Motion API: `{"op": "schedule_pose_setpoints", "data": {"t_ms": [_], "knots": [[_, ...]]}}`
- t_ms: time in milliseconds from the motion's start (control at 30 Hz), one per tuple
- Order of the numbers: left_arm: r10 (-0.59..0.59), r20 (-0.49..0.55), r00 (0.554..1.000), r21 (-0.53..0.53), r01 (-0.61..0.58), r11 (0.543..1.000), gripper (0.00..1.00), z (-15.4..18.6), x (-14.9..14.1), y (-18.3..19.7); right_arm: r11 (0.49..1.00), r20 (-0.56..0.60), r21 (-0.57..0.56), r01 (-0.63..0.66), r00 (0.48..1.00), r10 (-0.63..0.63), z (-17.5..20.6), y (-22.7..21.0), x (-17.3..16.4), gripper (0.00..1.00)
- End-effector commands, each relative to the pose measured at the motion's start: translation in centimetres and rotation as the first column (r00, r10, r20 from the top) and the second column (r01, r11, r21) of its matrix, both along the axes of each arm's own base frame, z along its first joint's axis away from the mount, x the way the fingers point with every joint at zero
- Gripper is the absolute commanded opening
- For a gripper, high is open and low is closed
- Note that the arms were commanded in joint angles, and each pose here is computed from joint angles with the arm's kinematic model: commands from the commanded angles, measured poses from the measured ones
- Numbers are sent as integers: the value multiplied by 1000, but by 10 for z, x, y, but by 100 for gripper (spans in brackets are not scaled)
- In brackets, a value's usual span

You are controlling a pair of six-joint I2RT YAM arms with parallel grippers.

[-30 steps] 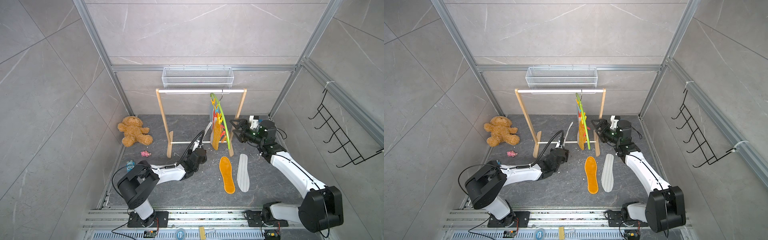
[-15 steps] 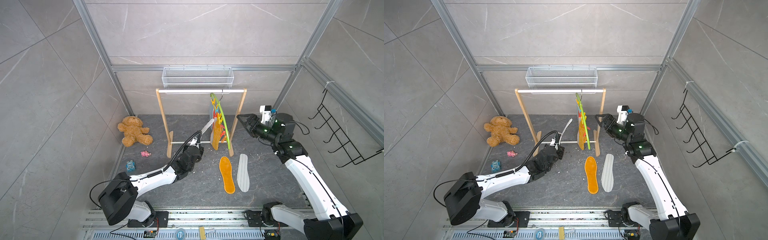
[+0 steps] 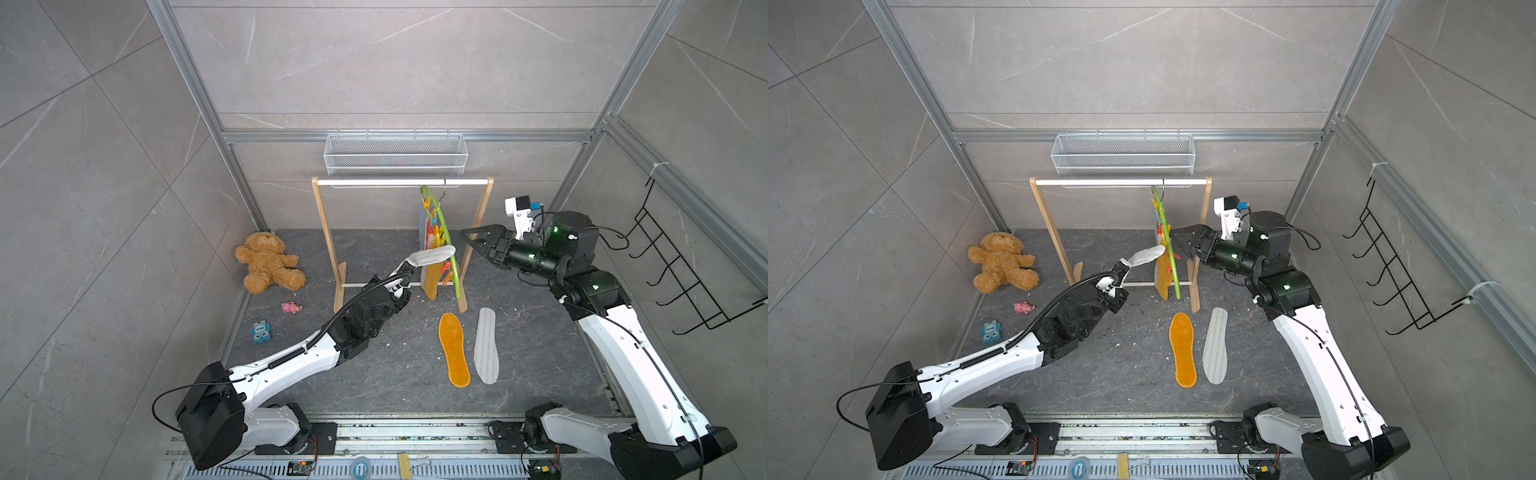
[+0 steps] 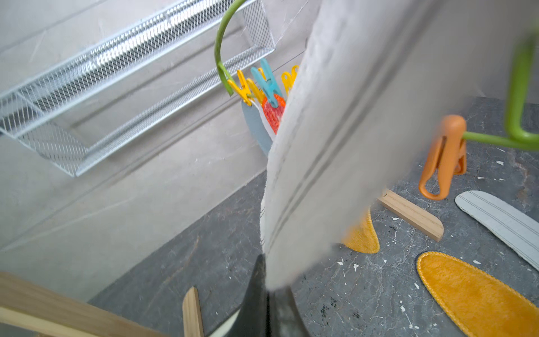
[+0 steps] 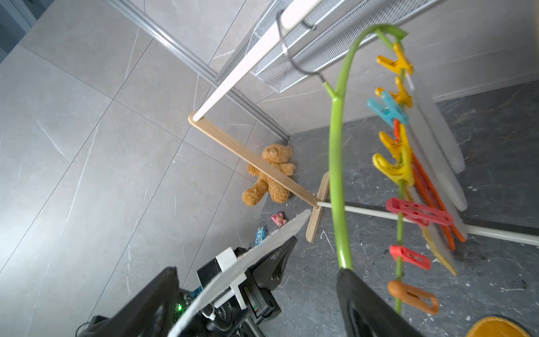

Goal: Take the shoe insoles off the hanger
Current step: Place the insole at the center of the board.

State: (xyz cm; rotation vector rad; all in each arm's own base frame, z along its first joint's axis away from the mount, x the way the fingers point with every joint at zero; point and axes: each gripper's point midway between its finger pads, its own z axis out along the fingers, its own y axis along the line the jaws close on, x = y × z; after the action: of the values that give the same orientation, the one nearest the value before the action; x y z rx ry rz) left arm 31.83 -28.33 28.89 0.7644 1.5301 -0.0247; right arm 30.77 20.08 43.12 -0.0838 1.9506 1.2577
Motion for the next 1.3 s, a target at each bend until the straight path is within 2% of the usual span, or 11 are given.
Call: {"op": "schedule_pose_setpoints", "data": {"t_ms": [0, 167, 300, 400, 1100, 1267], "knots": [[-66, 163, 984, 49, 59, 997, 0, 48, -6, -4, 997, 6, -30, -67, 998, 68, 1, 11, -9, 86], [-102, 275, 956, 126, 69, 990, 0, 65, -10, -5, 993, 3, -22, -117, 993, 117, 2, 19, -12, 81], [-121, 381, 917, 177, 56, 983, 0, 75, -12, -7, 986, -15, -17, -164, 986, 164, -2, 28, -17, 76], [-119, 414, 903, 186, 44, 981, 0, 82, -9, -9, 980, -32, -20, -199, 980, 198, -8, 37, -22, 70], [-126, 476, 870, 152, 59, 987, 0, 107, -12, -15, 973, -93, -51, -226, 971, 220, -39, 41, -34, 22], [-113, 468, 877, 144, 51, 988, 0, 107, -10, -13, 974, -95, -40, -223, 971, 219, -38, 42, -33, 5]]}}
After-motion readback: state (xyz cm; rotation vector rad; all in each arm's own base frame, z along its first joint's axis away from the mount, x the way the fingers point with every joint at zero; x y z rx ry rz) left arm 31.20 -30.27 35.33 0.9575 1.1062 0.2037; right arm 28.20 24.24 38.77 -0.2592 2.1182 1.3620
